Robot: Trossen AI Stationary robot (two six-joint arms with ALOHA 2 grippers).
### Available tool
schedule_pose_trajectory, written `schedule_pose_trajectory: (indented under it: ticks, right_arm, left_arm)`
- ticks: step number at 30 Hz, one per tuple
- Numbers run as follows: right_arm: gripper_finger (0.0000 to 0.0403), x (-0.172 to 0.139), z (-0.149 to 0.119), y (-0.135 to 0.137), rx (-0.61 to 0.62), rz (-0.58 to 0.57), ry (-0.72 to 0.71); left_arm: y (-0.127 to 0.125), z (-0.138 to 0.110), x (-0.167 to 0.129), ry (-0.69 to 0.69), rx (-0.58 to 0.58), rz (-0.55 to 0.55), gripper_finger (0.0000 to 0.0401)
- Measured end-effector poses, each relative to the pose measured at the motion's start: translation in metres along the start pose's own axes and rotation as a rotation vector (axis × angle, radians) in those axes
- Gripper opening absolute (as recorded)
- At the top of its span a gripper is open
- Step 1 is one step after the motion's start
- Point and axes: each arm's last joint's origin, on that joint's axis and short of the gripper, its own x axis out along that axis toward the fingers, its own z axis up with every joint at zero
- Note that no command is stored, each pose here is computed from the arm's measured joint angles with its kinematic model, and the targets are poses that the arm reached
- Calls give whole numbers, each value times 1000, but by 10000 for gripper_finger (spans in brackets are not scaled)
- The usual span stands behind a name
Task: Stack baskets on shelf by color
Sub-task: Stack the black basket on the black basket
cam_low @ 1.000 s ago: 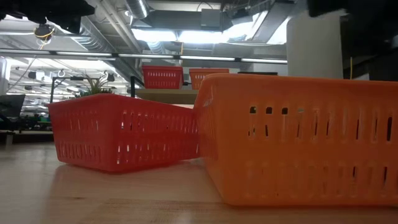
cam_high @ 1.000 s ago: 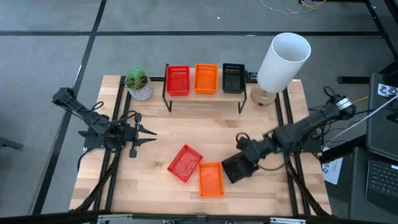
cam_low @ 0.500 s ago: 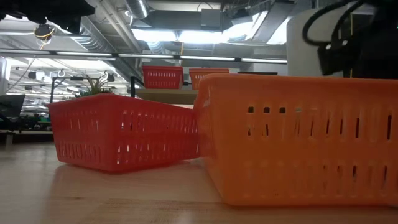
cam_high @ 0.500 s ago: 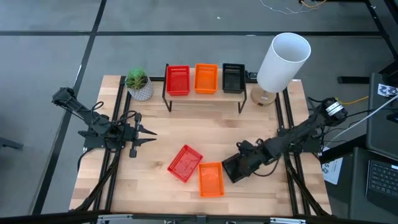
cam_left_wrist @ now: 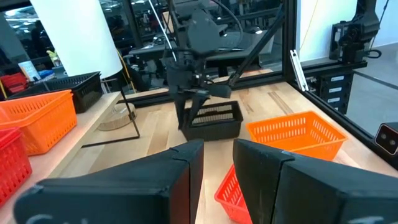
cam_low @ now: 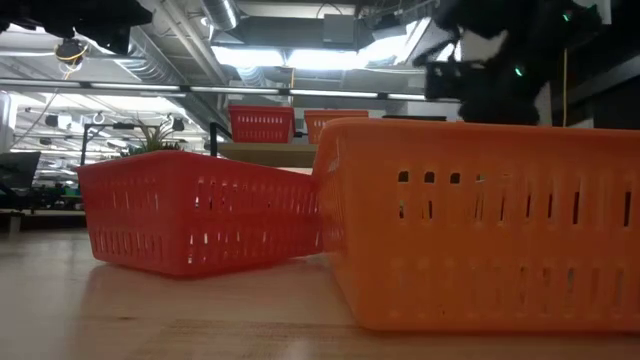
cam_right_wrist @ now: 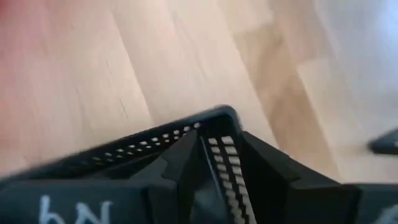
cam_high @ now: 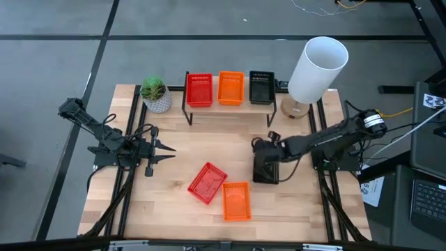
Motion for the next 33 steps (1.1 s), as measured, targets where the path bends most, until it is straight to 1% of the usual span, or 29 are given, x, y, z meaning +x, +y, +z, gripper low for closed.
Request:
schedule_pose_trajectory:
  ticks: [2, 4, 8, 11, 14, 16, 19, 22, 25, 33]
  right_arm:
    - [119, -7, 11, 2, 13, 28, -13]
    - [119, -19, 21, 7, 13, 85, -8]
    - [119, -45, 33, 29, -23, 271, -15]
    - [119, -56, 23, 46, -93, 360, 12]
    - [119, -66, 6, 61, -135, 377, 52]
    - [119, -72, -2, 69, -158, 361, 47]
    - [119, -79, -13, 76, -203, 292, 4]
    - [119, -79, -22, 80, -252, 238, 5]
    - [119, -73, -28, 85, -276, 211, 38]
    - [119, -45, -38, 98, -322, 149, 120]
  left_arm:
    - [0, 0, 0, 0, 0, 0, 80]
    - [0, 0, 0, 0, -1, 0, 80]
    - [0, 0, 0, 0, 0, 0, 80]
    - [0, 0, 0, 4, 2, -1, 80]
    - [0, -1, 0, 5, 3, -1, 80]
    - [0, -1, 0, 6, 3, -1, 80]
    - [0, -1, 0, 6, 4, -1, 80]
    - [0, -1, 0, 6, 0, -1, 80]
    - [0, -1, 0, 9, -18, -2, 80]
    - [0, -2, 0, 18, -15, -4, 80]
